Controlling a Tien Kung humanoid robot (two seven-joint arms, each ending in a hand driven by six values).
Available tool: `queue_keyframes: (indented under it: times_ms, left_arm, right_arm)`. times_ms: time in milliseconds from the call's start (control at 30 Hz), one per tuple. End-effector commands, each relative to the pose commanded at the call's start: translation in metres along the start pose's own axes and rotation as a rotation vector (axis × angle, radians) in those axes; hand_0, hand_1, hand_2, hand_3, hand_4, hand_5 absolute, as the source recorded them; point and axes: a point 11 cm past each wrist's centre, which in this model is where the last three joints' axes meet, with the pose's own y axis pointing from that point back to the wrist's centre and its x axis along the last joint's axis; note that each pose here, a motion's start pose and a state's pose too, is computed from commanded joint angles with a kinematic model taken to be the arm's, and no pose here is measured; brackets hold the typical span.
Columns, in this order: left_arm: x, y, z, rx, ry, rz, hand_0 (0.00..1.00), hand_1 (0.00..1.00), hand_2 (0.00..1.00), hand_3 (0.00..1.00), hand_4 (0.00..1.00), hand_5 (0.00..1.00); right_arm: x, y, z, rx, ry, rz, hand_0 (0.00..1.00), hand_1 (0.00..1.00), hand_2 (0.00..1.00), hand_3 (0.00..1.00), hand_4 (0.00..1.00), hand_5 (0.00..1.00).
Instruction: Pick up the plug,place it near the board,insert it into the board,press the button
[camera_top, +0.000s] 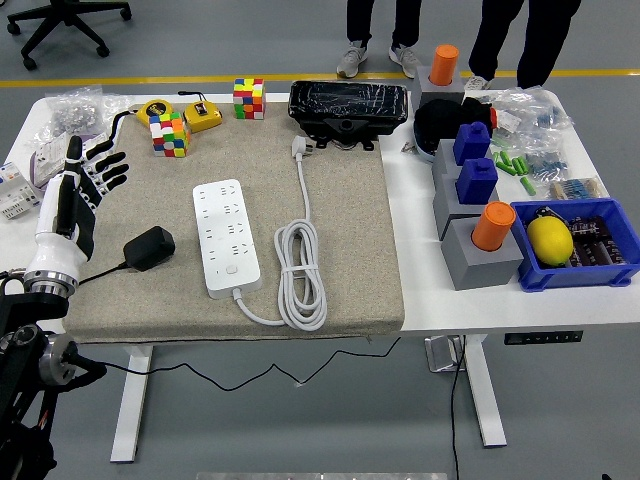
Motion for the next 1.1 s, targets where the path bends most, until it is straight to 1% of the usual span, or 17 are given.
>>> queue_keyframes:
  times_ms: [467, 733, 933, 967, 1100]
  left_arm:
    - [-0.0004, 0.0025, -0.002, 0.002, -0.025, -0.005, 0.738, 0.723, 0.726, 0.739, 0.949, 0.959]
    - [0.0007, 0.0011, 0.0015, -0.01, -0.028, -0.002, 0.737, 0.723, 0.725, 0.739, 0.952, 0.96]
    - [0.0026, 0.0001, 0.0041, -0.02, -0.029, 0.002, 0.737, 0.722, 0.725, 0.739, 0.958, 0.95]
    - [0.0031, 0.0001, 0.0043, -0.021, -0.03, 0.004, 0.736, 0.723, 0.725, 0.739, 0.968, 0.928]
    - [0.0033, -0.0005, 0.0057, -0.026, -0.03, 0.005, 0.736, 0.723, 0.725, 0.739, 0.968, 0.928]
  right_arm:
    - [-0.0017, 0.0, 0.0022, -0.005, 0.009, -0.003, 0.801, 0.716, 0.713, 0.763, 0.998, 0.998]
    - [-0.0013, 0.0, 0.0001, -0.001, 0.013, -0.002, 0.802, 0.716, 0.713, 0.763, 0.998, 0.998]
    - [-0.0023, 0.0001, -0.0007, 0.0, 0.012, -0.004, 0.802, 0.716, 0.713, 0.763, 0.998, 0.998]
    - [-0.0024, 0.0001, -0.0007, 0.0, 0.012, -0.004, 0.801, 0.716, 0.713, 0.762, 0.998, 0.998]
    - [-0.003, 0.0001, -0.0025, 0.003, 0.011, -0.005, 0.801, 0.716, 0.713, 0.762, 0.998, 0.998]
